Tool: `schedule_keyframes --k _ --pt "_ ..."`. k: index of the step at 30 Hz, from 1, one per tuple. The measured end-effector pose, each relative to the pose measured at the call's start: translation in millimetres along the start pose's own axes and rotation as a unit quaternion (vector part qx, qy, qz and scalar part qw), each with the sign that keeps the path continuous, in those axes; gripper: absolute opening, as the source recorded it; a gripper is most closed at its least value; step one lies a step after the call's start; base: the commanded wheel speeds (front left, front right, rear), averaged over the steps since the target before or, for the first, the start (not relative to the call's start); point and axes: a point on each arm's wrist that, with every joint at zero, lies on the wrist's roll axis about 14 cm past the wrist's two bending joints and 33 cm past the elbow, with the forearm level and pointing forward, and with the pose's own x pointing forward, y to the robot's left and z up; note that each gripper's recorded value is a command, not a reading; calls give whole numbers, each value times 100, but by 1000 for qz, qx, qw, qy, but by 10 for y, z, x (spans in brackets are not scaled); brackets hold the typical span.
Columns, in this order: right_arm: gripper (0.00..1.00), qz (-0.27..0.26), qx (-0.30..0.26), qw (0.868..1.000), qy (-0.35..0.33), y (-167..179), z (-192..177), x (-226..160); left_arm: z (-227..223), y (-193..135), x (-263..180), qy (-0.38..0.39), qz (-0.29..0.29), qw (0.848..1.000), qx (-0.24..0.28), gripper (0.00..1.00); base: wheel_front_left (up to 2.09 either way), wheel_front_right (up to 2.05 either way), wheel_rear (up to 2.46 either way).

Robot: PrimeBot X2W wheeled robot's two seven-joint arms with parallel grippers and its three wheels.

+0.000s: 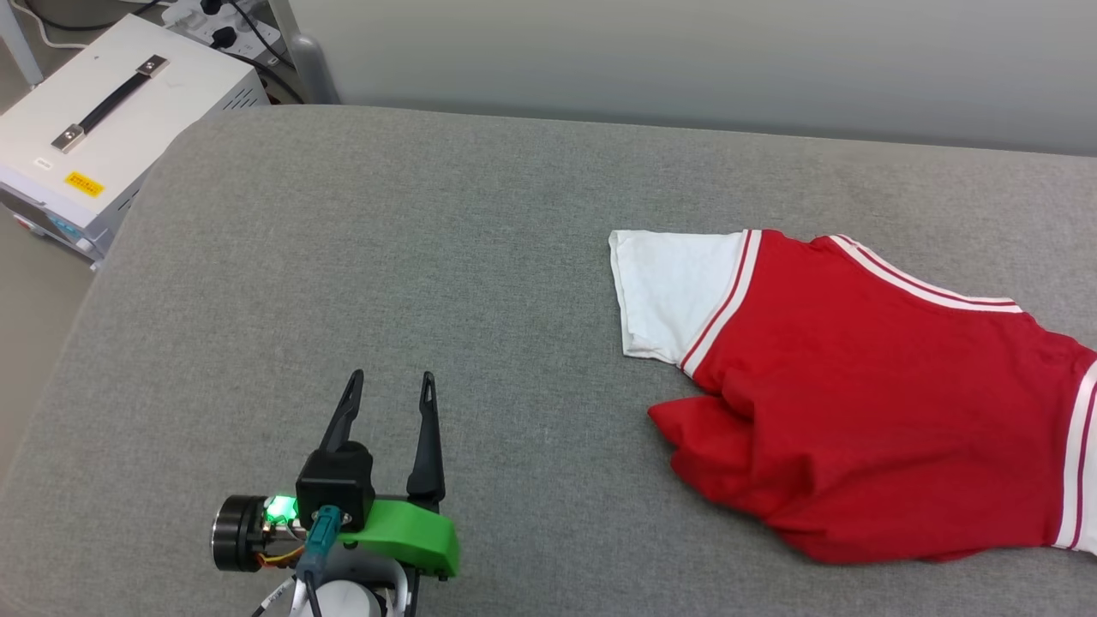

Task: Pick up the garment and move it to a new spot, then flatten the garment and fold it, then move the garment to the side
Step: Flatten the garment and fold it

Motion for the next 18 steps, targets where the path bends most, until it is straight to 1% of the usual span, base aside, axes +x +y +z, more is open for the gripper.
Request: schedule_keyframes --k 3,6,9,10,14,18 --pt "100 6 -1 998 -58 105 244 27 29 -5 -4 -5 -2 1000 2 100 0 0 0" --pt "100 5 7 994 -113 209 495 38 45 -5 -18 -7 -2 1000 5 100 0 0 0" --pt "100 5 18 984 -180 368 771 -29 69 2 -15 -11 -3 1000 6 100 0 0 0" --pt "100 3 21 981 -194 401 809 -63 79 5 -10 -13 -3 1000 6 100 0 0 0" --pt "100 0 35 973 -226 643 756 -259 150 24 50 -24 -5 1000 7 100 0 0 0" --pt "100 0 43 971 -236 857 646 -434 363 -6 254 -58 -24 998 17 100 0 0 0"
